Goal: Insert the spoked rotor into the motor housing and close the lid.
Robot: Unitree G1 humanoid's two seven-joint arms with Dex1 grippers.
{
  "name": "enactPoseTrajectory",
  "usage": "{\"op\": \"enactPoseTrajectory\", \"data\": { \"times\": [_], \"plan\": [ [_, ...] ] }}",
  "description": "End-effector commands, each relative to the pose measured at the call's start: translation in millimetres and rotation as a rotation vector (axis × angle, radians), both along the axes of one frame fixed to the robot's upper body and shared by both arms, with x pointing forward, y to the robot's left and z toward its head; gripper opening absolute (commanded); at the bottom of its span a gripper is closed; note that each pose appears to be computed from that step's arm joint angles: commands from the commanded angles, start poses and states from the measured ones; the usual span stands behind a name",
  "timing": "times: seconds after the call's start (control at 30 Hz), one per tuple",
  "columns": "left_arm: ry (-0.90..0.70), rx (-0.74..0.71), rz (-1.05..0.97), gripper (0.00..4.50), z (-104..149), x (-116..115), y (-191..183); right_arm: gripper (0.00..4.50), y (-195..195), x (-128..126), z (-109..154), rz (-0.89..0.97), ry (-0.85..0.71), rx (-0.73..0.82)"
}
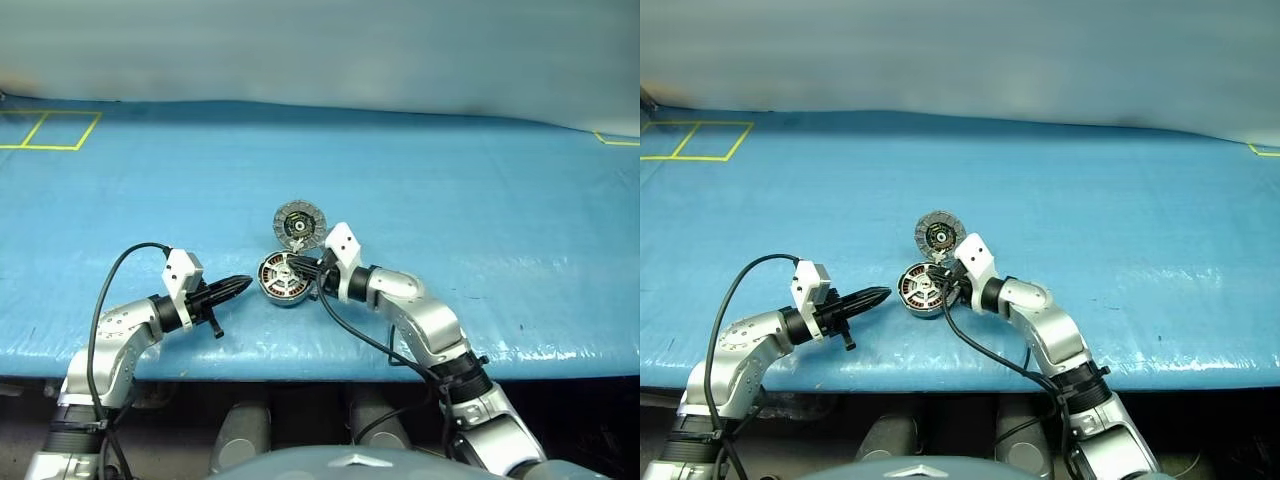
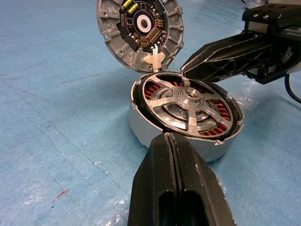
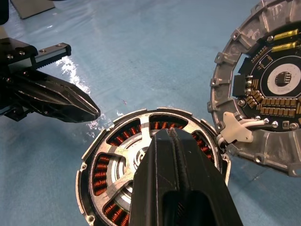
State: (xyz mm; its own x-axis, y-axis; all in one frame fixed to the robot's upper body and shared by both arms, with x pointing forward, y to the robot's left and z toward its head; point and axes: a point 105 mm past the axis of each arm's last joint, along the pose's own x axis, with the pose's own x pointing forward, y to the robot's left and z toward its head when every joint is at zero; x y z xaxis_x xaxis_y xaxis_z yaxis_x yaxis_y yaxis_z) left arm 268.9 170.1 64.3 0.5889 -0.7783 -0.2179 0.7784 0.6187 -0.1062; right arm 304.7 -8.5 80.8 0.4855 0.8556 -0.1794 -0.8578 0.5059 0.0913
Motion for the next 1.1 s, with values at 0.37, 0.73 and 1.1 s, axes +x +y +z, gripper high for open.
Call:
{"op": "enactPoseTrajectory", "data": {
  "times": [0.37, 0.73, 1.1],
  "plan": [
    [-0.062, 0.001, -0.018, 0.0, 12, 2, -7, 0.03, 0, -1, -32, -0.032, 0.044, -0.152],
    [-0.062, 0.001, -0.032, 0.0, 12, 4, -10, 0.03, 0, 8, -33, -0.133, 0.07, -0.161],
    [-0.065, 0.0, -0.031, 0.0, 12, 4, -10, 0.03, 10, -9, -2, -0.019, 0.004, 0.009]
  ]
}}
